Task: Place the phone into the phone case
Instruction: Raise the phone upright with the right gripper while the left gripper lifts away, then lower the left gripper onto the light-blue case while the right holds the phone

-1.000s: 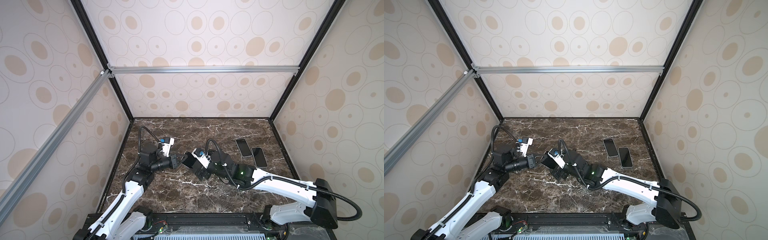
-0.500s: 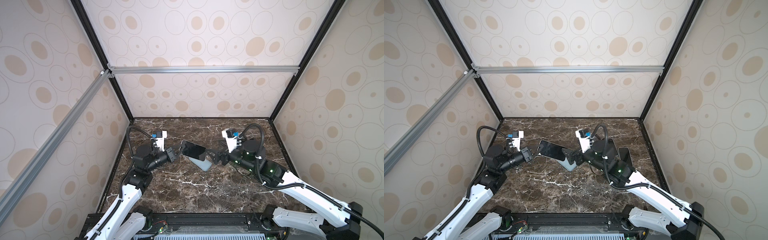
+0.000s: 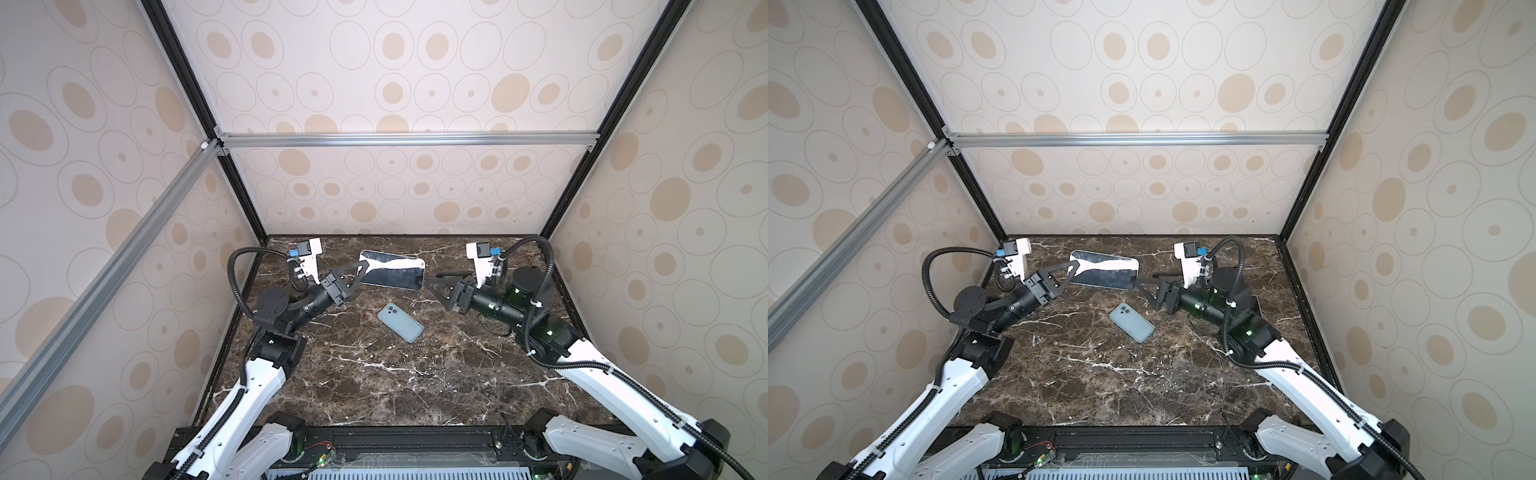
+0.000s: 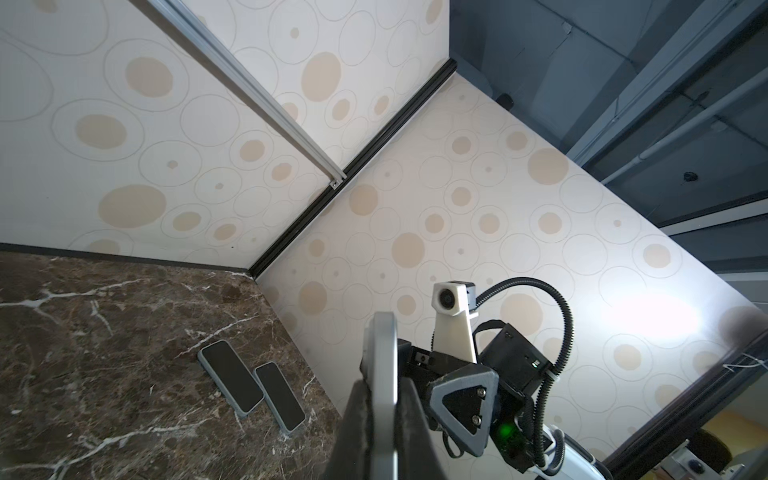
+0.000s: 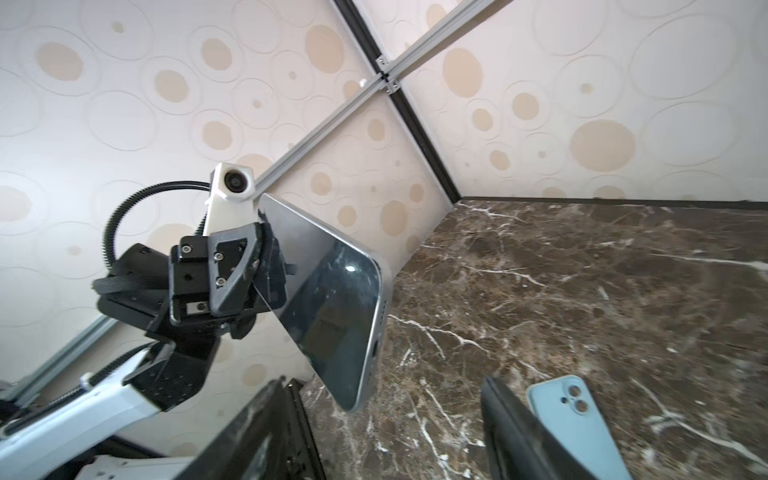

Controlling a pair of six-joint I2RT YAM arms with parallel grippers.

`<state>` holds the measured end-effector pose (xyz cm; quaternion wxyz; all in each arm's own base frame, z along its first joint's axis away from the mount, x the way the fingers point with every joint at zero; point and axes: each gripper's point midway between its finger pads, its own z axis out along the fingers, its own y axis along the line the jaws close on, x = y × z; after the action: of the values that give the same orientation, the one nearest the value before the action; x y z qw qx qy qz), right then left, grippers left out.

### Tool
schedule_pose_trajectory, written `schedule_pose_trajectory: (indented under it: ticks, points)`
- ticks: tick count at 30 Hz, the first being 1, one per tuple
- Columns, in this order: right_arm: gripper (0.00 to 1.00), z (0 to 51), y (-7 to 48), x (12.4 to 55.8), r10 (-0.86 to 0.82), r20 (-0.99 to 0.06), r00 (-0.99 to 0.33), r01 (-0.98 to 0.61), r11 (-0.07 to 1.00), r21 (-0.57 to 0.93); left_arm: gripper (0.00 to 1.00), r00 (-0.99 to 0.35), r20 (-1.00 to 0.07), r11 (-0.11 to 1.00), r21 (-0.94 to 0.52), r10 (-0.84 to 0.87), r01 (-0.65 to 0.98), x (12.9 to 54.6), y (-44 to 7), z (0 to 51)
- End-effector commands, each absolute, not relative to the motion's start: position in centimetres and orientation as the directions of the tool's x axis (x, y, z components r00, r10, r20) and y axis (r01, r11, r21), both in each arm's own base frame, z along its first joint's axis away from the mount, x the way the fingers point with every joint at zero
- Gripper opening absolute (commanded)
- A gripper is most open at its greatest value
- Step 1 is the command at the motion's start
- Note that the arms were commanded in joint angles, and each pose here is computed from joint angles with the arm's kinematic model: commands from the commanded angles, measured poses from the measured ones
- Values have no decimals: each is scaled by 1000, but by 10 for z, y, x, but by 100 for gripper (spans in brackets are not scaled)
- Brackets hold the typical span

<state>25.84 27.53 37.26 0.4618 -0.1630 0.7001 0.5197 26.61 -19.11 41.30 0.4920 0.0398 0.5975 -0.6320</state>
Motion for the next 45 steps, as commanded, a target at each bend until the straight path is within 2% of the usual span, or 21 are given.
schedule_pose_trajectory:
  ticks: [1,5,11,12,16,20,22,24,26,29,33,35,38,41,45]
  points:
    - [71,414,294,237,247,-813,-527,-796,194,574,0,-440,-663,95,-610,-605,787,238,-188,470]
    - [61,427,305,232,237,-802,-548,-813,78,578,0,-447,-658,80,-609,-606,789,235,-188,470]
    - [46,438,313,229,242,-798,-551,-824,-8,567,0,-472,-650,62,-623,-596,780,233,-190,462]
    - [42,440,313,228,242,-801,-548,-827,-15,562,0,-474,-648,65,-627,-596,776,234,-189,460]
    - [14,440,314,225,231,-804,-548,-830,-29,557,0,-486,-646,61,-635,-588,770,234,-191,455]
    - [10,439,312,223,231,-804,-548,-829,-23,558,0,-485,-649,70,-637,-586,768,236,-191,452]
    - [0,437,309,224,237,-806,-542,-830,-3,557,0,-479,-650,84,-639,-590,764,239,-191,451]
    - [0,436,307,225,247,-806,-538,-828,23,560,2,-469,-652,104,-642,-596,760,242,-190,449]
    - [0,433,303,226,250,-808,-534,-826,54,562,33,-454,-665,145,-642,-593,753,248,-189,445]
    - [0,426,296,228,250,-813,-526,-813,132,567,50,-423,-702,252,-642,-573,724,261,-188,433]
    - [0,409,277,241,255,-820,-513,-754,324,572,52,-381,-774,488,-621,-506,613,293,-178,393]
    - [0,399,264,246,244,-826,-508,-708,429,561,52,-384,-811,648,-585,-442,488,316,-165,358]
    - [0,390,248,242,230,-832,-504,-672,502,545,52,-425,-843,796,-491,-330,354,335,-148,311]
    - [0,379,236,238,227,-833,-504,-641,548,537,52,-469,-843,857,-428,-264,287,340,-139,273]
    - [0,371,226,238,202,-842,-500,-612,606,508,53,-519,-826,884,-394,-221,250,342,-135,237]
